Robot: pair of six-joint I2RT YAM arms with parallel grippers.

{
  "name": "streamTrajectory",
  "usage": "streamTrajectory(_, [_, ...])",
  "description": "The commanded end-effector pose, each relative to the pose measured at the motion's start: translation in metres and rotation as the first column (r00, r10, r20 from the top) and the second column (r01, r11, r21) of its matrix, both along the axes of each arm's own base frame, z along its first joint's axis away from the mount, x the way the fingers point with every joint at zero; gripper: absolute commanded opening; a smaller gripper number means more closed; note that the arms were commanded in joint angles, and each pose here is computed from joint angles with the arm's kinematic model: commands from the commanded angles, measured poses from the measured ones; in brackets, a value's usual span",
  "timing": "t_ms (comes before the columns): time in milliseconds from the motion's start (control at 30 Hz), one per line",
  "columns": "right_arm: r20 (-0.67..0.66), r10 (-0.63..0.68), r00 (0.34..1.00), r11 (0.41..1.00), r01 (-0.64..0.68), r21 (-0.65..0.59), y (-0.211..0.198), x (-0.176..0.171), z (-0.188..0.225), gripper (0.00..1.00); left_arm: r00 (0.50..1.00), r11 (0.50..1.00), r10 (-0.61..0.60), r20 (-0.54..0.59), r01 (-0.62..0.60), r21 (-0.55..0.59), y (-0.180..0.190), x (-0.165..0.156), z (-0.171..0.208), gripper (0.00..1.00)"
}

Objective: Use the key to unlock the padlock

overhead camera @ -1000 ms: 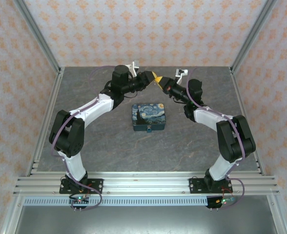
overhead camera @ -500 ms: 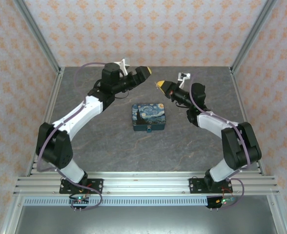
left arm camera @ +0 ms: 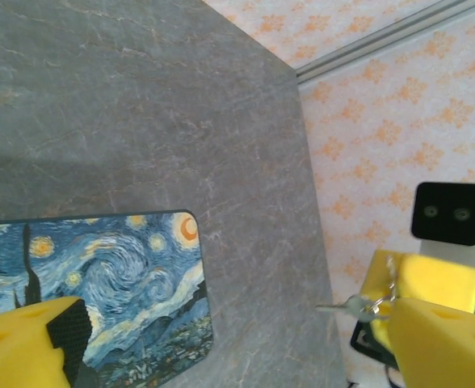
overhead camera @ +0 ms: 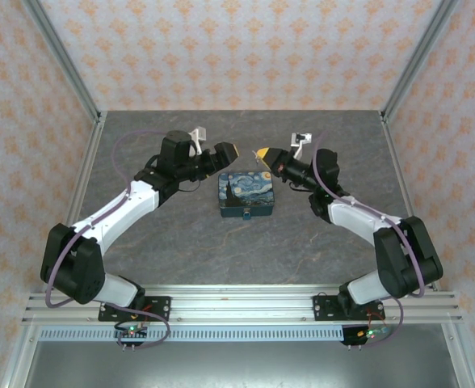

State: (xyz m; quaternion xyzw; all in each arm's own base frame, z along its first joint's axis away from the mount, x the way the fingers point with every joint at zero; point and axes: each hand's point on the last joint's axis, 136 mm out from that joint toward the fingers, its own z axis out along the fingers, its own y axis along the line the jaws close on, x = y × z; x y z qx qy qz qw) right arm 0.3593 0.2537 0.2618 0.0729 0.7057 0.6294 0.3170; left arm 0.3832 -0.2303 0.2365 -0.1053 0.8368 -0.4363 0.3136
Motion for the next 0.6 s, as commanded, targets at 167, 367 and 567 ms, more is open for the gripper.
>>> streamTrajectory(167, [0.003, -0.025, 1.000, 1.000, 0.025, 0.014, 0.011, 0.009, -0.001, 0.00, 0.999, 0.987, -0.023, 0.030, 0.028, -0.155, -0.022, 0.028, 0.022, 0.59])
streamTrajectory(367, [-0.013, -0.043, 0.999, 0.999, 0.043, 0.028, 0.012, 0.018, -0.003, 0.00, 1.000, 0.971, 0.000, 0.028, 0.006, -0.238, -0.029, 0.042, 0.026, 0.48])
streamTrajectory(567, [-0.025, -0.055, 0.998, 0.998, 0.056, 0.039, 0.014, 0.026, -0.007, 0.00, 1.000, 0.962, -0.005, 0.010, 0.008, -0.274, -0.040, 0.045, 0.022, 0.48])
